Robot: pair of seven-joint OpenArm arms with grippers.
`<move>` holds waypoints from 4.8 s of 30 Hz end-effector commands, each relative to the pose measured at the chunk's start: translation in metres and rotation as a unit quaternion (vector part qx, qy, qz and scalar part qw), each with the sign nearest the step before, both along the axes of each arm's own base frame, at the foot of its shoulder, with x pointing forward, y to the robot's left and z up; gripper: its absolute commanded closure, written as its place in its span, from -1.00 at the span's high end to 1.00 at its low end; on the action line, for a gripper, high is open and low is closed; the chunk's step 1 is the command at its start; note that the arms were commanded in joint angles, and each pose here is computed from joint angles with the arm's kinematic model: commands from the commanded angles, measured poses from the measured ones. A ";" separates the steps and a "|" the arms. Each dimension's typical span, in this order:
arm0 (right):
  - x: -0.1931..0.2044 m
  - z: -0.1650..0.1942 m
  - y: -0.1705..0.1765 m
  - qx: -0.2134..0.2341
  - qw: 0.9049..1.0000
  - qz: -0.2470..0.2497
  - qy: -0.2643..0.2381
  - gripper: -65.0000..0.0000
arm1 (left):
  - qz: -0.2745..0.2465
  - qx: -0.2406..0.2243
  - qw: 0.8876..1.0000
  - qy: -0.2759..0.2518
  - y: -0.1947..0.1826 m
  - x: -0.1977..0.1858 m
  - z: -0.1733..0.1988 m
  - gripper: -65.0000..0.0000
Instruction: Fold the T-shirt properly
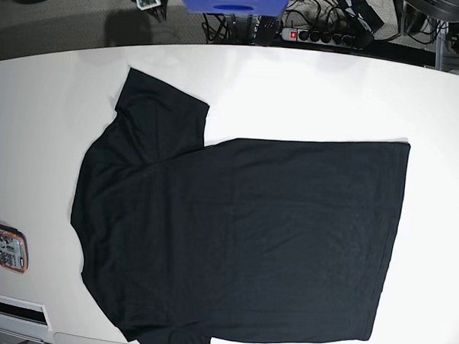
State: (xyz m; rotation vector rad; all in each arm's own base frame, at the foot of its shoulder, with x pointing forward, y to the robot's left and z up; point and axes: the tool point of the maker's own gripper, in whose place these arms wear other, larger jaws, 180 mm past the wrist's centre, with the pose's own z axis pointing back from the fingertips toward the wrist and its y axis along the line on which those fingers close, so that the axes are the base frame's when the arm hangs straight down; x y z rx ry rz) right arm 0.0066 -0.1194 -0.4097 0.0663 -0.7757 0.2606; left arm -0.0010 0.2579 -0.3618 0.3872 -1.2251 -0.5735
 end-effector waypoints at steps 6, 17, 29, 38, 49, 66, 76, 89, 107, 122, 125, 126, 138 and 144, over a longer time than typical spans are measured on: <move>0.022 0.027 -0.011 -0.014 0.999 -0.003 -0.050 -1.00 | 0.011 0.032 0.998 -0.056 0.013 0.015 0.035 -1.00; 0.028 0.032 -0.022 -0.028 0.998 -0.006 -0.059 -1.00 | 0.033 0.020 0.996 -0.074 0.002 0.018 0.040 -1.00; 0.038 0.040 -0.033 -0.046 0.995 0.058 -0.073 -1.00 | 0.085 0.000 0.993 -0.077 -0.013 0.006 0.035 -1.00; 0.044 0.042 -0.046 -0.068 0.987 0.125 -0.075 -1.00 | 0.142 -0.021 0.987 -0.077 -0.030 -0.005 0.030 -1.00; 0.072 0.049 -0.060 -0.096 0.973 0.180 -0.106 -0.57 | 0.196 -0.047 0.973 -0.113 -0.048 0.009 0.030 -1.00; 0.093 0.063 -0.066 -0.113 0.967 0.182 -0.136 -0.23 | 0.058 0.010 0.990 -0.126 -0.069 0.051 0.040 -0.41; 0.114 0.045 -0.076 -0.241 0.938 0.221 -0.114 -0.23 | 0.045 0.132 0.983 -0.116 -0.033 0.107 0.079 -0.39; 0.107 0.025 0.001 -0.307 0.895 0.299 -0.123 -0.25 | 0.014 0.261 0.962 -0.084 -0.017 0.146 0.078 -0.38; 0.086 -0.002 0.051 -0.387 0.846 0.367 -0.007 -0.23 | -0.007 0.310 0.947 -0.085 -0.010 0.162 0.080 -0.38; 0.135 0.007 0.053 -0.407 0.836 0.365 -0.045 -0.24 | -0.026 0.257 0.964 0.055 -0.013 0.165 0.017 -0.38; 0.130 0.003 0.058 -0.376 0.852 0.363 -0.035 -0.24 | -0.053 0.247 0.964 0.082 -0.015 0.169 0.006 -0.38; 0.128 0.001 0.059 -0.365 0.858 0.361 -0.029 -0.24 | -0.058 0.248 0.964 0.081 -0.015 0.174 0.006 -0.38; 0.122 -0.007 0.052 -0.352 0.865 0.357 0.000 -0.24 | -0.075 0.309 0.945 0.080 -0.015 0.188 0.007 -0.38; 0.152 -0.001 0.050 -0.368 0.863 0.346 -0.027 -0.24 | -0.067 0.313 0.945 0.060 -0.014 0.203 0.016 -0.38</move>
